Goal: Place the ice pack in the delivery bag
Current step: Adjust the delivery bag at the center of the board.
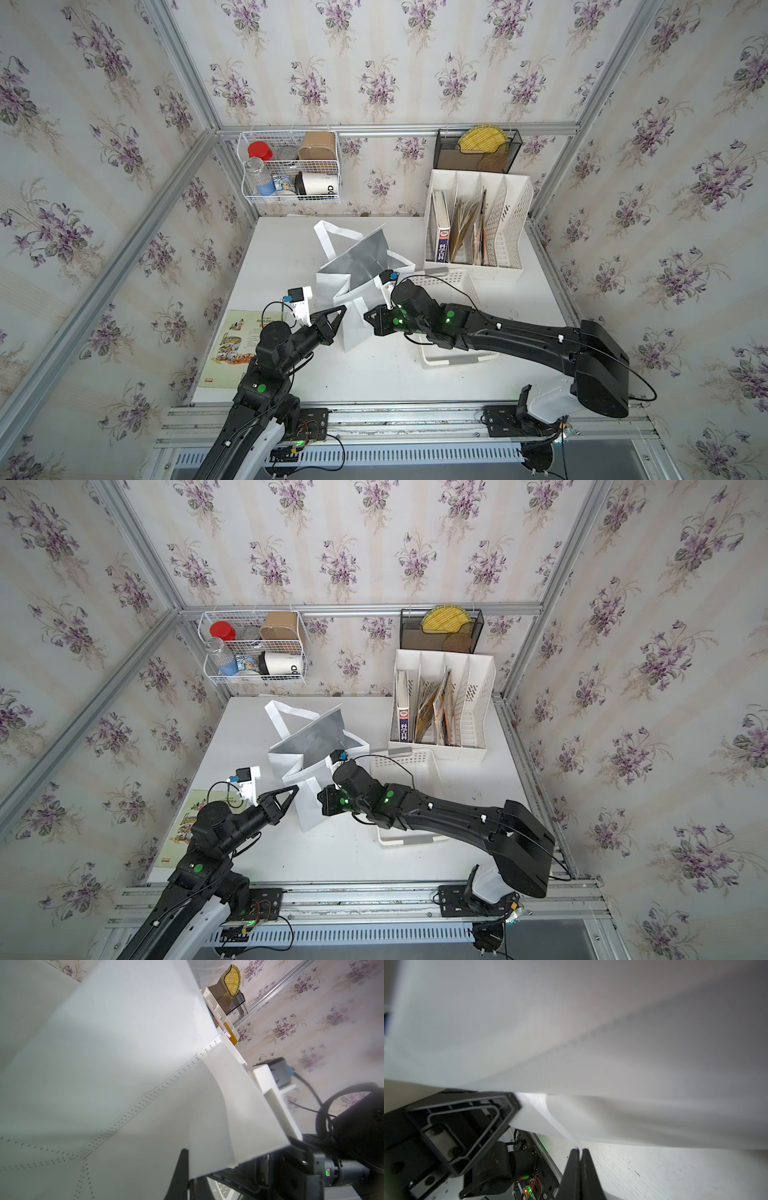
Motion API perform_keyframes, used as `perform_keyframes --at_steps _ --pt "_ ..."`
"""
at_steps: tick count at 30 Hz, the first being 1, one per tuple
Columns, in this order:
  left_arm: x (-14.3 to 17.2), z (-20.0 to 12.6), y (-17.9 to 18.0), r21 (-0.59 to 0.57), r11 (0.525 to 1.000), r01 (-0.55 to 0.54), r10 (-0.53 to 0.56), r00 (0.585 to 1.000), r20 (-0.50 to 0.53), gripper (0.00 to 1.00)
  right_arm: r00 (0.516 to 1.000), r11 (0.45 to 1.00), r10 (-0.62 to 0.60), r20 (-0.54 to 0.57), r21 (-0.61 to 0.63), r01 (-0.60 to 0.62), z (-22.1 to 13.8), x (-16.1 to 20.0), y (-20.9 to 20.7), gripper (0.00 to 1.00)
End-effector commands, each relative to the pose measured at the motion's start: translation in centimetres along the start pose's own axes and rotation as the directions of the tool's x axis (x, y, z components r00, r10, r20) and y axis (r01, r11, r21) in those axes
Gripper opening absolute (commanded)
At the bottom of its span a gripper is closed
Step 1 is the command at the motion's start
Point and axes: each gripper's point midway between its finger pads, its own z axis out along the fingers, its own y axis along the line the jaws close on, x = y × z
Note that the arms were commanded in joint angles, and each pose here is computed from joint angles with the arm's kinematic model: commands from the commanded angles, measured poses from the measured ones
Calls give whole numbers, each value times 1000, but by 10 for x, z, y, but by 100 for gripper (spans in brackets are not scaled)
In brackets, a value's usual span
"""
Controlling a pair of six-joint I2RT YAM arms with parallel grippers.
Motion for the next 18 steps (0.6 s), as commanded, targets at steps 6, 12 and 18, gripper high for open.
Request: perform_keyframes --at_steps 6,12,18 --pt "-10 -1 -13 45 999 -10 8 999 31 0 997 1000 -17 77 26 15 -9 -25 5 24" --pt "-8 -1 -8 25 1000 -6 6 1000 29 0 990 986 135 40 97 -139 -43 -28 7 44" --pt "-6 0 -4 12 1000 -6 6 1000 30 0 990 990 136 34 41 -138 -76 -34 25 60"
